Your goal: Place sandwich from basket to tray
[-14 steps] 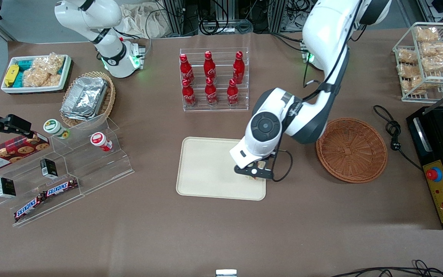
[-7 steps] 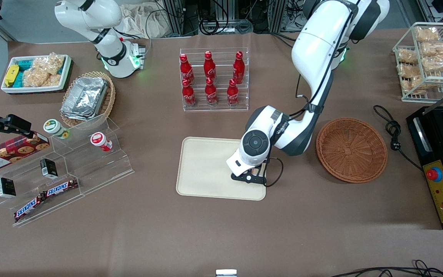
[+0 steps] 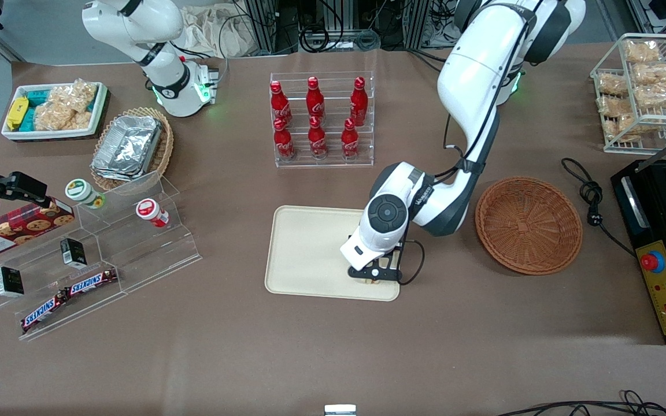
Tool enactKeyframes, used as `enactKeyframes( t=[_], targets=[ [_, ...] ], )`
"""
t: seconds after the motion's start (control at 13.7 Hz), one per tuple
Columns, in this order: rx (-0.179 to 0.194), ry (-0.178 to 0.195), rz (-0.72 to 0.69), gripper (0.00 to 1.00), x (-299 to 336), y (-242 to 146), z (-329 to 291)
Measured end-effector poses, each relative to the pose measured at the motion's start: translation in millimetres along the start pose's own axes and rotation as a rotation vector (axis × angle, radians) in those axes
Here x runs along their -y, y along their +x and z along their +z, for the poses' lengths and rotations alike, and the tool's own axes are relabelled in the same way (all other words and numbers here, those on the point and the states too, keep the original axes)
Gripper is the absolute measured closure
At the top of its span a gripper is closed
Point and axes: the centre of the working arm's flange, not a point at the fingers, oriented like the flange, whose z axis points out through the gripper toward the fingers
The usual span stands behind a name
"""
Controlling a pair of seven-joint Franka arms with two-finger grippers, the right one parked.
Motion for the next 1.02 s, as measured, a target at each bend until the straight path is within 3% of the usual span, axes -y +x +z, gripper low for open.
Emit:
enactKeyframes(
  t=[0.29,0.44,0.66,1.02],
  targets=[
    [-0.007,-0.005,-0.016,0.03,4.3,3.7,-7.2],
    [0.005,0.0,-0.068,0.02,4.2,1.8,-30.1],
    [-0.008,-0.006,-0.112,0.01,11.0,-4.8,-106.2],
    [-0.003,0.002,-0.209,0.01,101.1,-31.2,-190.1]
  ],
)
